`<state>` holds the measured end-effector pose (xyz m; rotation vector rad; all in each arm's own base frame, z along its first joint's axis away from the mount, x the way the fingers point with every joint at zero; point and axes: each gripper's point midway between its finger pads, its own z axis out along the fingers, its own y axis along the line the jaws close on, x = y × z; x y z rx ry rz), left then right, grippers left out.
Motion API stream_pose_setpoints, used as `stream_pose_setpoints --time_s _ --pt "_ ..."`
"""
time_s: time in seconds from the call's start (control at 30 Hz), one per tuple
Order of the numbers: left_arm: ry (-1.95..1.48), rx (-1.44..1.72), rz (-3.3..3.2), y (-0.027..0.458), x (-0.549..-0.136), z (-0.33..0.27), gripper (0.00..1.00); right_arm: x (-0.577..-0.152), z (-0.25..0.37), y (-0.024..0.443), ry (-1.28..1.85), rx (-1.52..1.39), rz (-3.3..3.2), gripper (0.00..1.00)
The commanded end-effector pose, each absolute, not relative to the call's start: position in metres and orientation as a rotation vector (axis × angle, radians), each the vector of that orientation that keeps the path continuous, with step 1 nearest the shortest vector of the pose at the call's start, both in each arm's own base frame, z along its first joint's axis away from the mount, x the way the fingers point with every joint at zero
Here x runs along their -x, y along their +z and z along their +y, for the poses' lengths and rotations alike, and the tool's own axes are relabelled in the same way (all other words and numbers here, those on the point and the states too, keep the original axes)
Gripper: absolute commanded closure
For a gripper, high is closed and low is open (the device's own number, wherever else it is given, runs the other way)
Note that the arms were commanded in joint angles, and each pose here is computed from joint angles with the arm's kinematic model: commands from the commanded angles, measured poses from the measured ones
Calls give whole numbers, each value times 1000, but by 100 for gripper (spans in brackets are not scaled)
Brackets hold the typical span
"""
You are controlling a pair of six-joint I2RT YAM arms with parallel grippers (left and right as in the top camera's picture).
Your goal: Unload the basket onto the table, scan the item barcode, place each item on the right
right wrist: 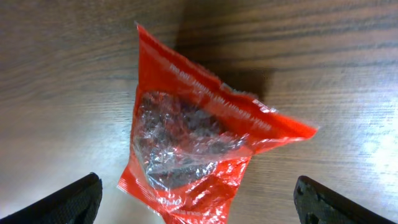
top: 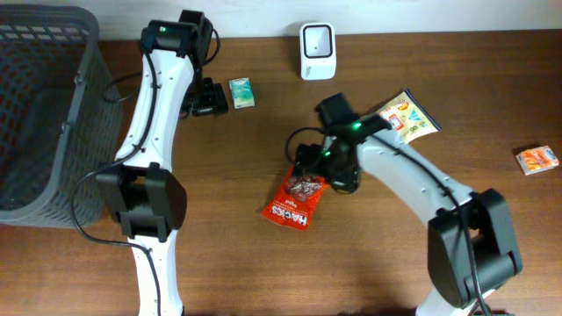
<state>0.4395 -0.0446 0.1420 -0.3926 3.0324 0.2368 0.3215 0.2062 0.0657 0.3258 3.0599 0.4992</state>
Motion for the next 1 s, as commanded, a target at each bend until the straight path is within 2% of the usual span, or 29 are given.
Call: stream_pose_setpoints --time_s 0.0,0.27,0.33,0.4,0.53,0.57,0.73,0.77,0.9,0.97 --pt "217 420 3061 122 -436 -47 1 -322 207 59 306 -492 2989 2" --pt "229 420 3084 110 -433 -46 1 -311 232 38 266 -520 3005 1" --pt "229 420 3084 110 -433 -46 1 -309 231 29 240 -525 3025 4" --pt "229 420 3084 110 -433 -46 1 -307 229 17 208 -531 3049 21" --pt "210 420 3049 110 -442 -48 1 -306 228 7 184 -539 3065 34" --pt "198 420 3029 110 -447 -49 1 -307 227 6 173 -539 3061 43" --pt "194 420 3022 110 -449 -49 1 -309 221 6 149 -550 3054 70" --pt "195 420 3022 110 -449 -49 1 -310 218 7 143 -552 3057 72" --pt "195 420 3022 110 -449 -49 1 -316 209 16 121 -526 3067 96" --pt "194 420 3022 110 -449 -49 1 -323 207 25 129 -461 3075 96"
